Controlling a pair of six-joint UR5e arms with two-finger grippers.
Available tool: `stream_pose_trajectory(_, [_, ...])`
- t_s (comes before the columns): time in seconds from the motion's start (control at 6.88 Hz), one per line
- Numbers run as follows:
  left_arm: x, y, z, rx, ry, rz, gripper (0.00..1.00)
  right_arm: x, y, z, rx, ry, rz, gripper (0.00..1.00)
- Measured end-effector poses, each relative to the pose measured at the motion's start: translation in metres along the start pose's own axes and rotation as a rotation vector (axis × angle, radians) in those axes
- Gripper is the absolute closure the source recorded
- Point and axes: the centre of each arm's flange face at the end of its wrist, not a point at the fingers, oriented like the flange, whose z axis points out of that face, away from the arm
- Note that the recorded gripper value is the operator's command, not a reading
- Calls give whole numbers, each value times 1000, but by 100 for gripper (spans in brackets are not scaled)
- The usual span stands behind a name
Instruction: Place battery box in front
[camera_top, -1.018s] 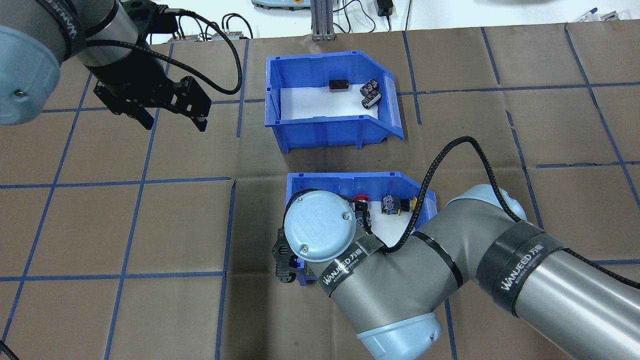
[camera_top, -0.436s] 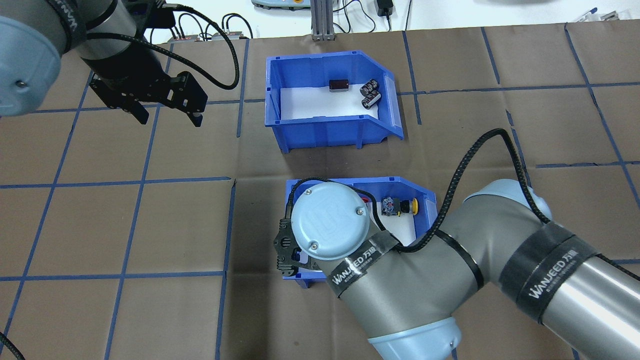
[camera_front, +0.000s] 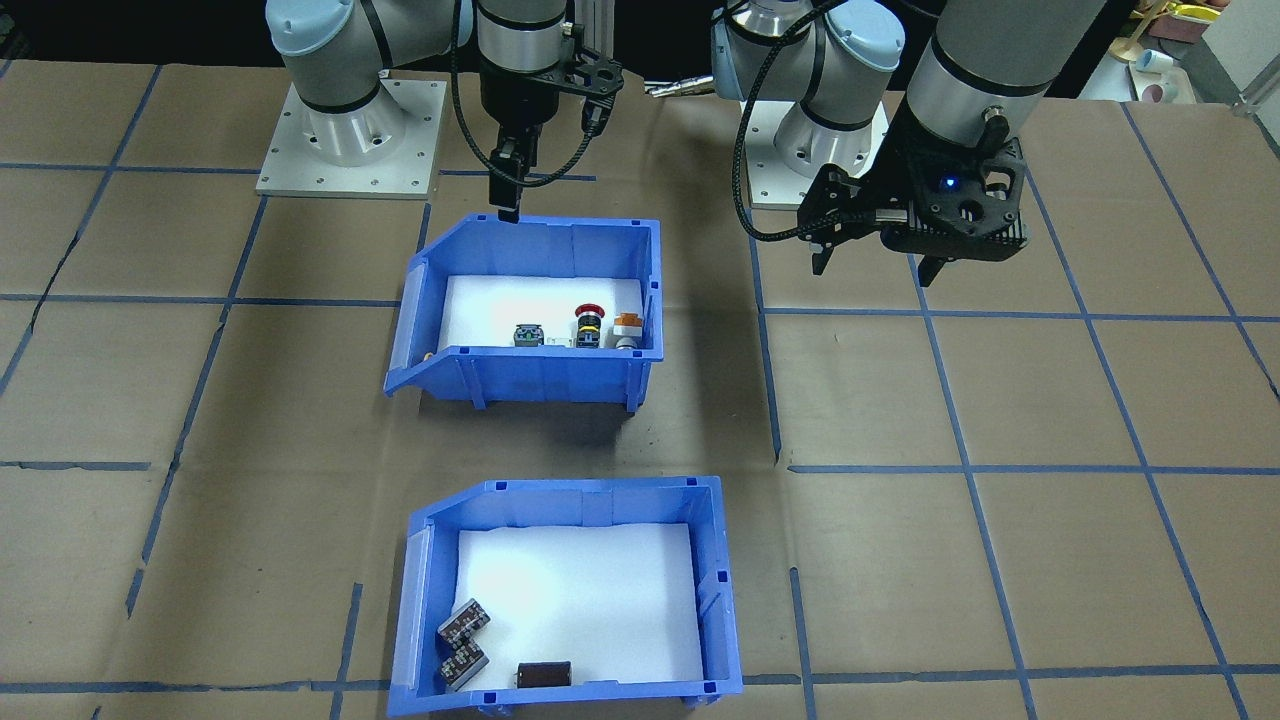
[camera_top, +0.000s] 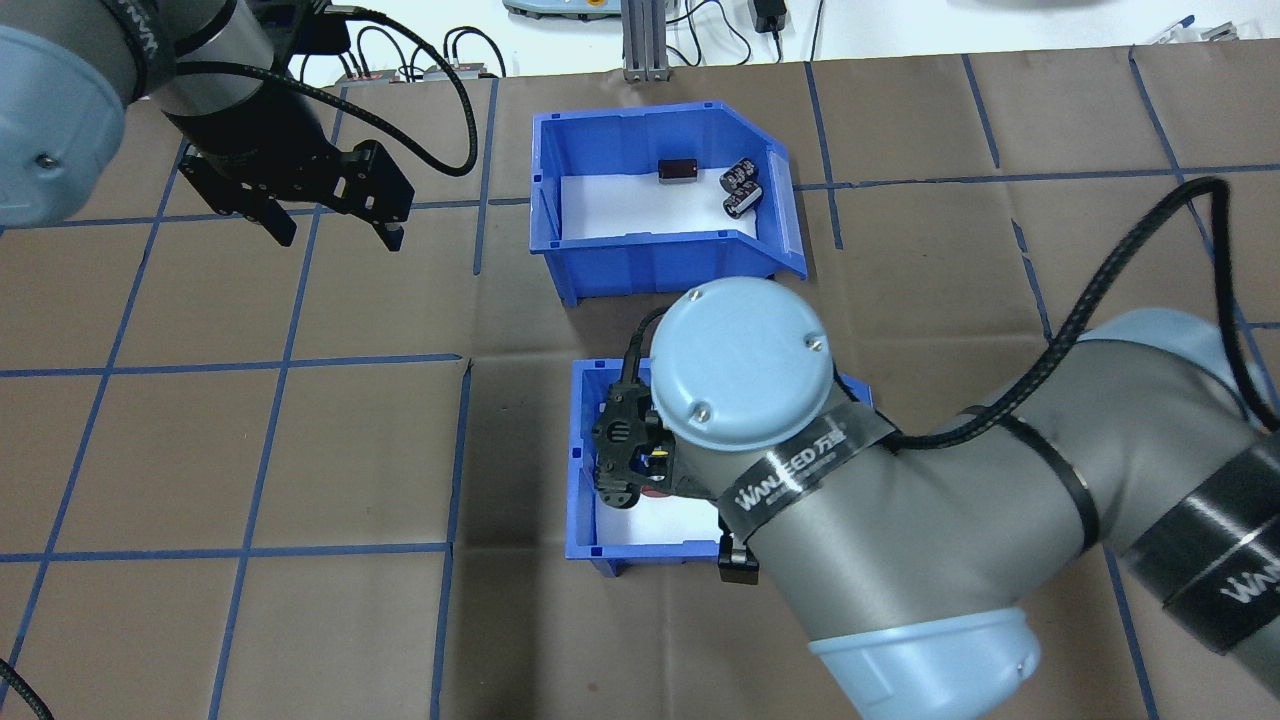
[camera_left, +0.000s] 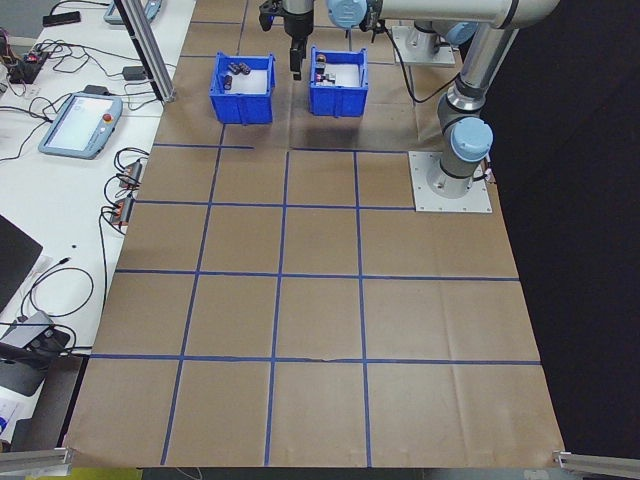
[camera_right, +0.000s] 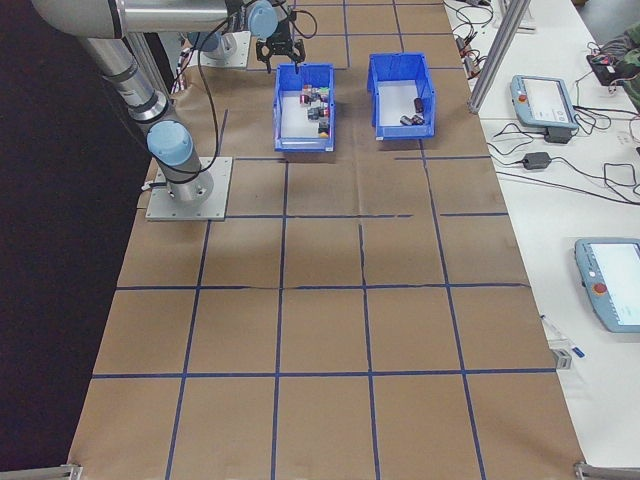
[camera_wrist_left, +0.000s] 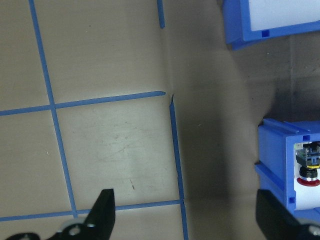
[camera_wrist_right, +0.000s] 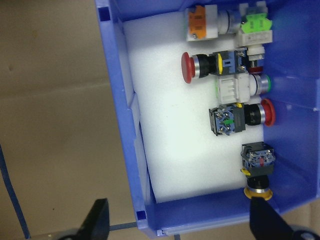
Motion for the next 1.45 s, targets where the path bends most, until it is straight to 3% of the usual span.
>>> stream_pose_trajectory(0.44, [0,-1,0,1,0,-1,1,78,60,-11,55,-36,289,0])
stream_pose_trajectory(0.73, [0,-2,0,2,1,-3,1,121,105,-20,85,-40,639,0])
stream_pose_trajectory(1.16, [-1,-3,0,4,0,-2,1,156,117,-50,117,-22,1185,0])
stream_pose_trajectory(1.31, [-1,-4,0,4,1,-2,1,175,115,-61,113,-28,1286,0])
stream_pose_trajectory(1.45, [-1,-4,1,5,1,-2,1,197,111,-69,83,-52,1337,0])
